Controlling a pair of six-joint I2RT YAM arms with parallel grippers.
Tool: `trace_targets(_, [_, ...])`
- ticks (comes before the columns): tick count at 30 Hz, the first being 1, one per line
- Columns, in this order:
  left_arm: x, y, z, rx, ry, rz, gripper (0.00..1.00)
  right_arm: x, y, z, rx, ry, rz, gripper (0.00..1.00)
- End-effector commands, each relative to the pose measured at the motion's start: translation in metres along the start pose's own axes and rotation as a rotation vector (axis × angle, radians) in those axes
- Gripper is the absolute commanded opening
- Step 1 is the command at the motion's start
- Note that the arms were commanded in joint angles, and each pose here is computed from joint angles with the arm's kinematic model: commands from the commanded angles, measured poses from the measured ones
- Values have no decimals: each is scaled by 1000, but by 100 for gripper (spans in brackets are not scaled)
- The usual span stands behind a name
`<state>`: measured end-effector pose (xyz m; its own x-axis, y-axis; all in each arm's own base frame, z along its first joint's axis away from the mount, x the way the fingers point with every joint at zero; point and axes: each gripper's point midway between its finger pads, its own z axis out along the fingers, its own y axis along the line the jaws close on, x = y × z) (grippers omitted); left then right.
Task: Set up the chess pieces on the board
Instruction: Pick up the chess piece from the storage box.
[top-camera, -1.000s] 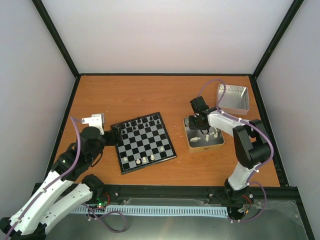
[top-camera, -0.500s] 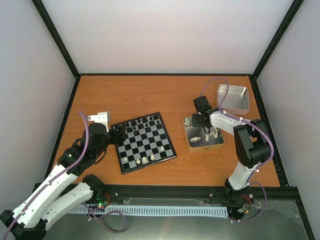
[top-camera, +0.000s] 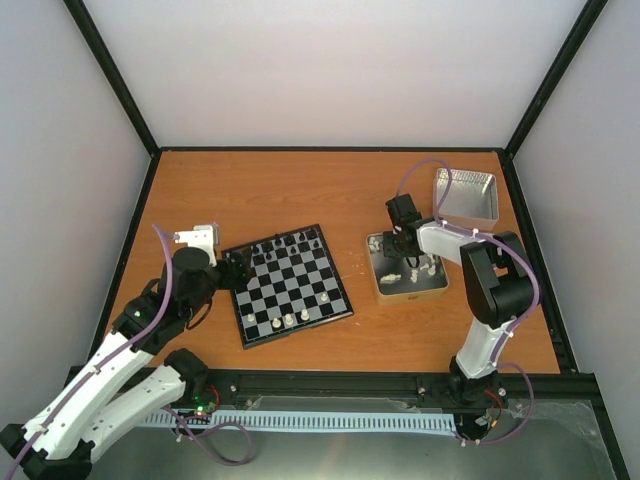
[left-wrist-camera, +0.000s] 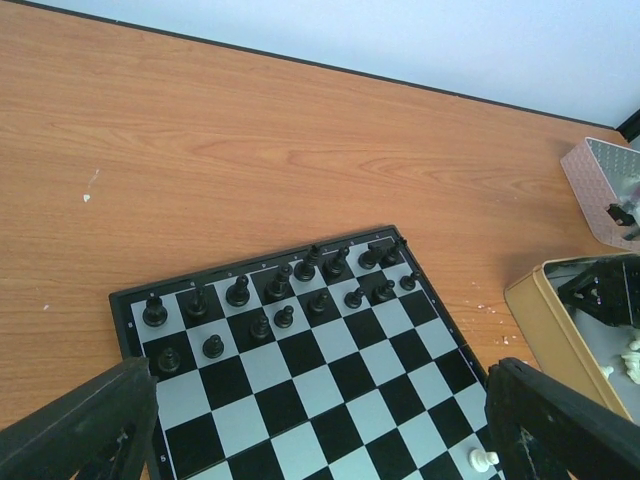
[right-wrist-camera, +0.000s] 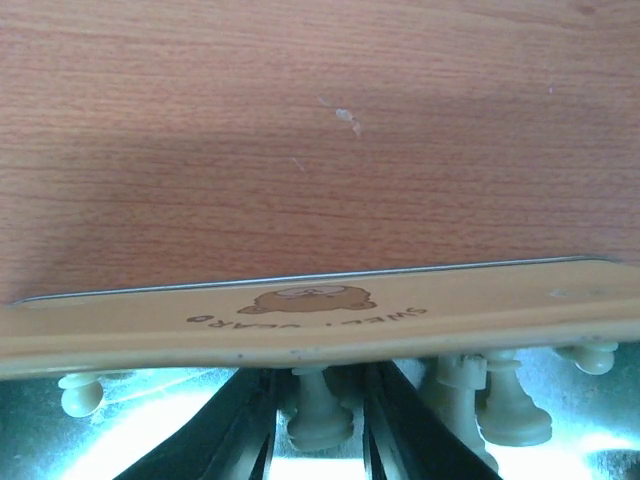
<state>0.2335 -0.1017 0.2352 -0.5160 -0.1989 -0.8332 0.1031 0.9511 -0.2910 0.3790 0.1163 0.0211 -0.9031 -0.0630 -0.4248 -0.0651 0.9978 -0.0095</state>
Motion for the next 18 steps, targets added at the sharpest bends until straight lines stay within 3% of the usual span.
trace_targets(1, [-4, -2, 0, 14, -20, -24, 91, 5, -6, -2, 12, 12, 14, 26])
trace_targets(6, [-3, -3, 1, 18, -21, -23, 91, 6, -4, -5, -4, 7, 17, 25])
trace_targets(13, [-3, -5, 3, 25, -14, -24, 91, 6, -1, -1, -14, 25, 16, 12])
trace_targets(18, [-3, -12, 3, 65, -6, -52, 91, -5, 3, -28, -56, -32, 46, 11])
